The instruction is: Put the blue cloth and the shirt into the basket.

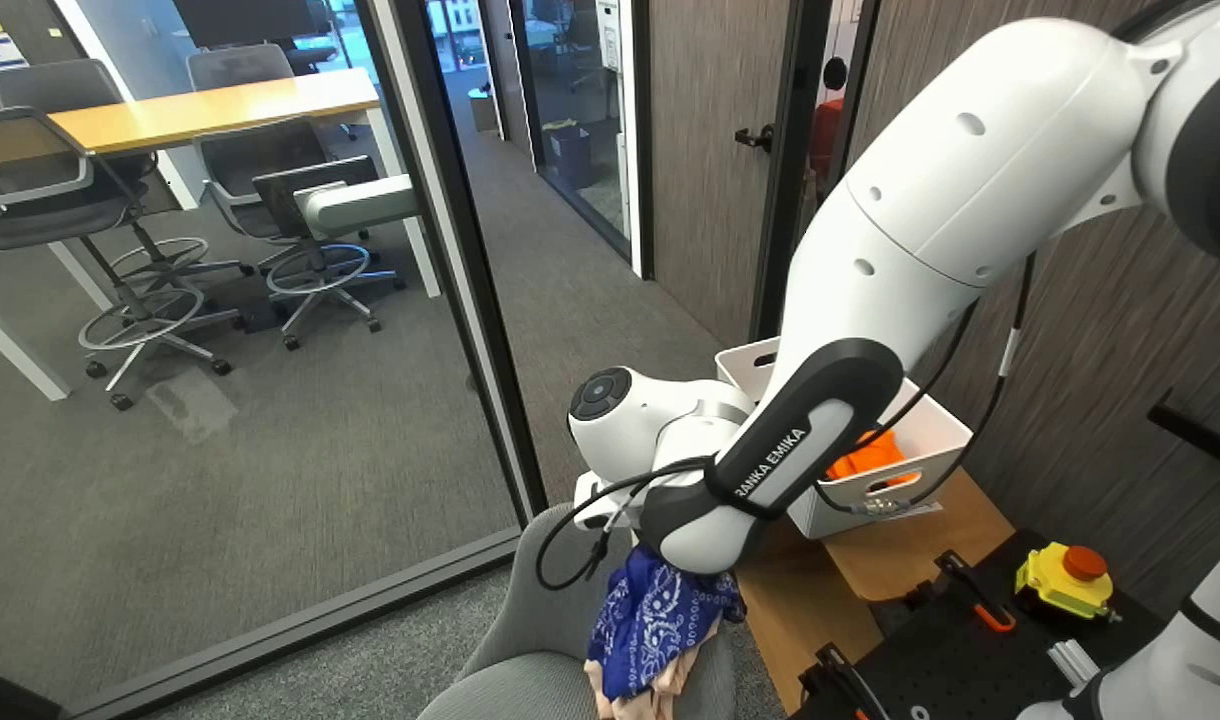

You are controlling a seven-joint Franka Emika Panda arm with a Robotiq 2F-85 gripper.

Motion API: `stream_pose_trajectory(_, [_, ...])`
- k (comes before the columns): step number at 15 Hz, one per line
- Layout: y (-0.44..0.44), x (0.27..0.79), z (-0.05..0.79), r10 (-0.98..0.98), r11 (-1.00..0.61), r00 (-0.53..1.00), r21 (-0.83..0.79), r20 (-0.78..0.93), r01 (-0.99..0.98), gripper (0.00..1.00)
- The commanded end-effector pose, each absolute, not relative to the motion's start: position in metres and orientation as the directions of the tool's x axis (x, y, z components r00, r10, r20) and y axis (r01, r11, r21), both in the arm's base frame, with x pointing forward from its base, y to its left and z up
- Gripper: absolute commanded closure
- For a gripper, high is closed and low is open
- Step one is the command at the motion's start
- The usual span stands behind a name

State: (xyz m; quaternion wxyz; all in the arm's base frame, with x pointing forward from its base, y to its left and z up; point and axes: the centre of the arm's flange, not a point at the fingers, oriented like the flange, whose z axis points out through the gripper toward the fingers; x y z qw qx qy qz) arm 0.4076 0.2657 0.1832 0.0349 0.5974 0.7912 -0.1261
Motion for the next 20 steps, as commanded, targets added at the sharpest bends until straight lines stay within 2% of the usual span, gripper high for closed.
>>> stream_pose_trajectory(1, [0.265, 0.411, 0.191, 0.938, 0.255, -0.287, -0.170, -0.197, 0.952, 0.64])
stream_pose_trajectory(5, [0.265, 0.413, 0.192, 0.938, 0.254, -0.284, -0.165, -0.197, 0.953, 0.92])
stream_pose_trajectory(7, [0.265, 0.413, 0.192, 0.938, 0.254, -0.284, -0.163, -0.198, 0.953, 0.95])
stream_pose_trajectory(8, [0.265, 0.413, 0.192, 0.938, 0.254, -0.284, -0.162, -0.198, 0.953, 0.97])
stream_pose_trajectory(11, [0.264, 0.413, 0.193, 0.937, 0.255, -0.285, -0.162, -0.201, 0.953, 0.92])
stream_pose_trajectory(13, [0.264, 0.412, 0.193, 0.934, 0.254, -0.285, -0.162, -0.214, 0.953, 0.92])
stream_pose_trajectory(20, [0.242, 0.425, 0.219, 0.858, 0.179, -0.206, -0.102, -0.470, 0.978, 0.94])
